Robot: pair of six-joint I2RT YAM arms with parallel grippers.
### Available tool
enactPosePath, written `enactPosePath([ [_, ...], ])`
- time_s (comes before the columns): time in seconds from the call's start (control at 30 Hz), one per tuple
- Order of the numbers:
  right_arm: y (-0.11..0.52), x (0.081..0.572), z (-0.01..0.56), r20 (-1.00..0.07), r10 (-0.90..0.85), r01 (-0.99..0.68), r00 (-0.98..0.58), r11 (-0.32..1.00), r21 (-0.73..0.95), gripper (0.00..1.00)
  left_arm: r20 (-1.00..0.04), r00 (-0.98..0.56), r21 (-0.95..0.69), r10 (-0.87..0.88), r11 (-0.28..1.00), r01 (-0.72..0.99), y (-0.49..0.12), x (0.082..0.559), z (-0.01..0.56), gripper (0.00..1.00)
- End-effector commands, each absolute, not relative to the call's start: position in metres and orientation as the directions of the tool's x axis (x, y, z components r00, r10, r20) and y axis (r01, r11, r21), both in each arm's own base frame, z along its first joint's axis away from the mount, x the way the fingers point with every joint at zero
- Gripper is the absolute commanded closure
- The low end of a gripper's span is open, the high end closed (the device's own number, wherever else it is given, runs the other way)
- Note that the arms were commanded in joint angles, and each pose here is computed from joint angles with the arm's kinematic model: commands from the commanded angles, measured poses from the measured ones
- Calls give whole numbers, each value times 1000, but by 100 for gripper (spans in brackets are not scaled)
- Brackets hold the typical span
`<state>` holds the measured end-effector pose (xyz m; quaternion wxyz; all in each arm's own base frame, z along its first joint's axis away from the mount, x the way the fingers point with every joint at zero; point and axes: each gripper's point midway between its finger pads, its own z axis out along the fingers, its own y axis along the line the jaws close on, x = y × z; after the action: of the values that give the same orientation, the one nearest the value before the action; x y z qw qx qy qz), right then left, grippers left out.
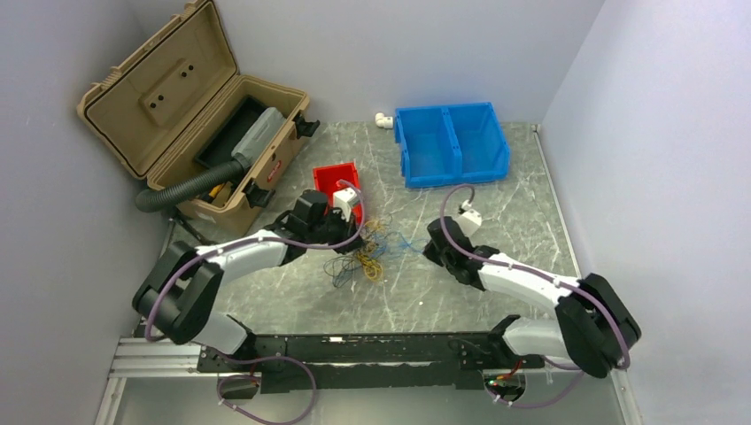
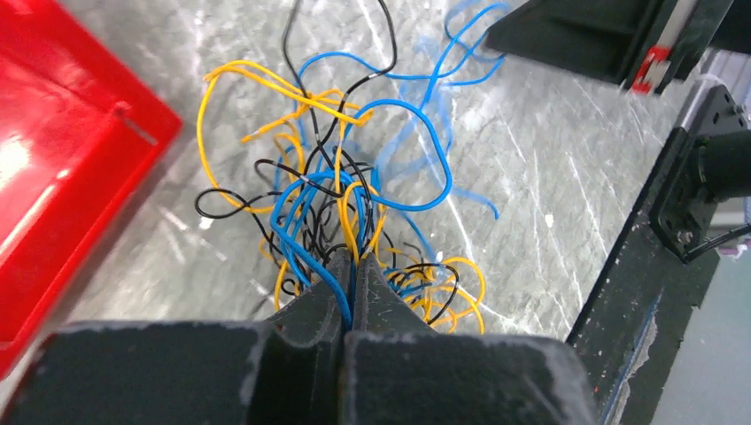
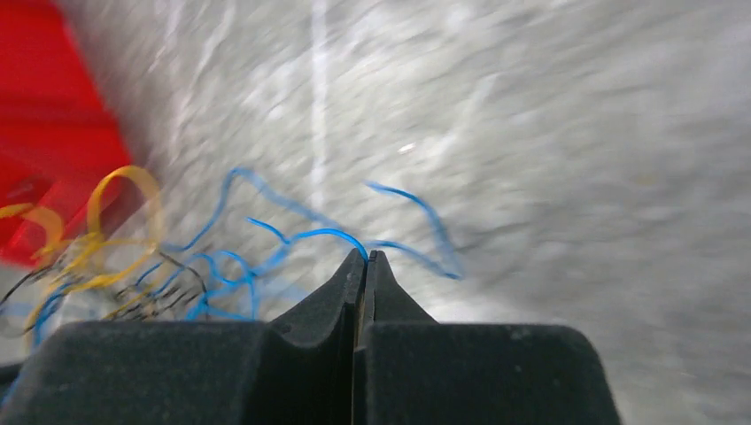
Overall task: Untangle the cables
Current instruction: Untie the cable.
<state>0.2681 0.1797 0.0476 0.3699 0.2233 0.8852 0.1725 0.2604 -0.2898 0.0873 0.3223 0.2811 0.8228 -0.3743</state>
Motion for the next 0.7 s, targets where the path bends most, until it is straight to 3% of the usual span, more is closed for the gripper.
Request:
enactPosePath([
  [0.0,98,260,51,-665,532,471,-525,832,293,100,-834,-539,-350,114,647,677,-272,281,116,100],
  [0.27,32,249,84,-733,560,531,-386,785,319,100,-901,-432,-288,40,691,663,-253,282,140,100],
  [0.4,20,243,106,-759,560,527,-333,778,343,100,-900,-433,-308,44,639,705,-262,275,142,100],
  [0.57,37,242,117,-755,532,407,-383,831,379,99,-915,-401,-323,38,526,787,-277,261,154,100],
  [0.6,48,243,120,-755,511,343,-411,854,391,93,-917,-397,-327,35,505,799,-279,258,155,100],
  [0.63,60,245,124,-757,483,261,-439,875,407,80,-921,-389,-328,29,481,813,-282,256,159,100],
  [0.67,75,246,130,-761,457,167,-460,886,432,53,-923,-384,-332,26,453,827,-286,253,162,100],
])
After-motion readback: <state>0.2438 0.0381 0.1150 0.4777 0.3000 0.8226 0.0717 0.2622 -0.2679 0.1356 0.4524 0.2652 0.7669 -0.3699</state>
